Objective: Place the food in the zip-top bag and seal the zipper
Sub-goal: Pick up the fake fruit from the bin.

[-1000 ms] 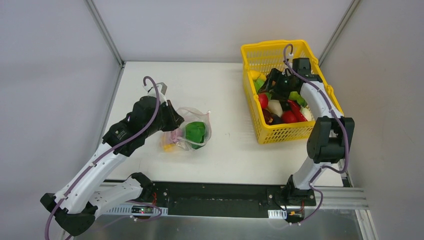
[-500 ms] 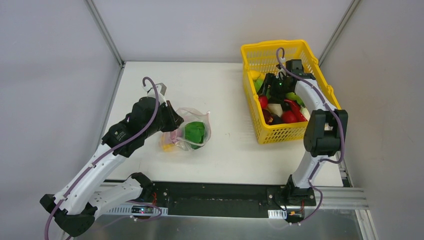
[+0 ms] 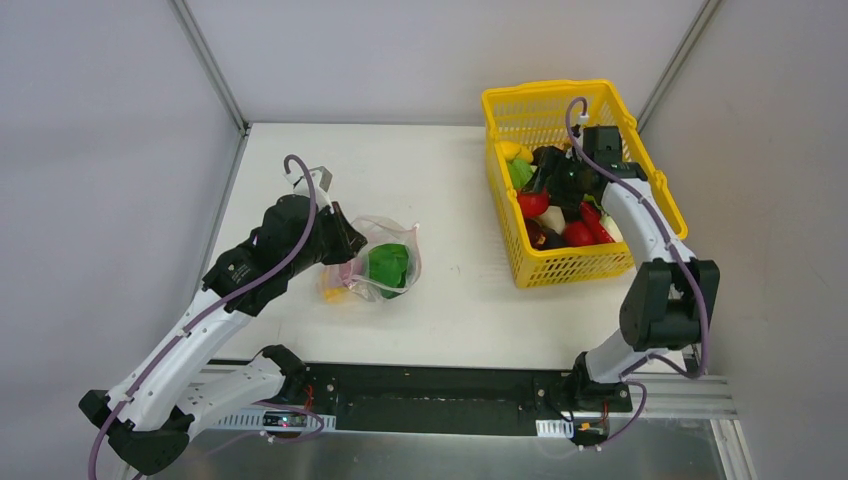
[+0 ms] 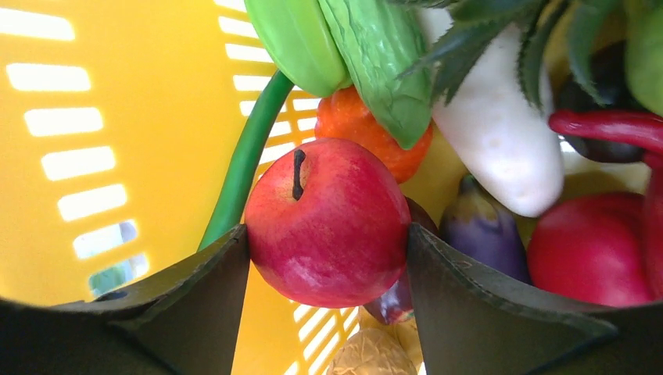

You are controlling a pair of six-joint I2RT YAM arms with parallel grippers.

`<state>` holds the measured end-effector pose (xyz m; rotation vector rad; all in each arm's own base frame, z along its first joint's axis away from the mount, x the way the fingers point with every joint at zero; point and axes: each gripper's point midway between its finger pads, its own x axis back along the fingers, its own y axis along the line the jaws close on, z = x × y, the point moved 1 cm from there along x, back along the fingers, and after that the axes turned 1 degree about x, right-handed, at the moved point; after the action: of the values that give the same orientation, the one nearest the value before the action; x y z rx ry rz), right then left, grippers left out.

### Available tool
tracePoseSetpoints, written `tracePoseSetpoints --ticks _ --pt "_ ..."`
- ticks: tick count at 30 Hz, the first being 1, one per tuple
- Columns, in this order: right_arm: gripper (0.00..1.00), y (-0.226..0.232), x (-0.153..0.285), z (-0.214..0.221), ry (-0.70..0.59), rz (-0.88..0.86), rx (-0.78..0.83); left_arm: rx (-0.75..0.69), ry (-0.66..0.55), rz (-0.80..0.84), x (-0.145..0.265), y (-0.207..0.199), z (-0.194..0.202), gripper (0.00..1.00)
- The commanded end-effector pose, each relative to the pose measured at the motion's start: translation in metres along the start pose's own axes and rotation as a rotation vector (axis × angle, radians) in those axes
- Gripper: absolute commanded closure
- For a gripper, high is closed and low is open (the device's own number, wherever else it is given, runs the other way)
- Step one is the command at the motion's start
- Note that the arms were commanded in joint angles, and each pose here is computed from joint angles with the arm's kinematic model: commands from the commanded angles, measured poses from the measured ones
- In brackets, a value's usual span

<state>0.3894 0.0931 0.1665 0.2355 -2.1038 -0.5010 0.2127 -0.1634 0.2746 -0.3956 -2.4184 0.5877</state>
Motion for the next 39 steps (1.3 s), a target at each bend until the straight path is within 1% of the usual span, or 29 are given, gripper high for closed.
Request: tracePoseSetpoints --ticks 1,6,10,11,17,20,26,28,32,39 --pt "0.50 0.005 0.033 -0.025 -0.203 0.028 0.014 0.024 -0.027 0.035 0.000 -0.008 -0.006 1.00" --pt "0.52 0.017 0.063 -0.033 -0.319 -0.005 0.016 0.022 -0.007 0.052 -0.001 -0.012 -0.003 1.00" --pt "0.53 0.034 0.093 -0.041 -0.431 -0.074 0.016 0.016 -0.009 0.057 0.000 -0.013 -0.005 1.00" --pt "0.53 0.044 0.109 -0.041 -0.471 -0.114 0.025 0.015 -0.011 0.060 0.001 -0.014 -0.006 1.00" --pt "0.53 0.072 0.141 -0.037 -0.510 -0.244 0.047 0.013 -0.009 0.068 0.002 -0.015 -0.006 1.00" --pt "0.52 0.092 0.154 -0.031 -0.496 -0.354 0.066 0.015 -0.006 0.073 0.002 -0.015 -0.004 1.00" --pt "0.52 0.146 0.182 -0.009 -0.424 -0.699 0.112 0.019 0.004 0.087 0.001 -0.018 -0.002 1.00" --pt "0.52 0.163 0.187 0.001 -0.393 -0.773 0.149 0.021 0.005 0.092 0.001 -0.019 -0.002 1.00" --pt "0.52 0.192 0.190 0.026 -0.325 -0.865 0.272 0.027 0.001 0.107 0.000 -0.022 -0.003 1.00" --pt "0.53 0.235 0.176 0.089 -0.161 -0.914 0.522 0.041 0.010 0.141 0.001 -0.030 -0.004 1.00"
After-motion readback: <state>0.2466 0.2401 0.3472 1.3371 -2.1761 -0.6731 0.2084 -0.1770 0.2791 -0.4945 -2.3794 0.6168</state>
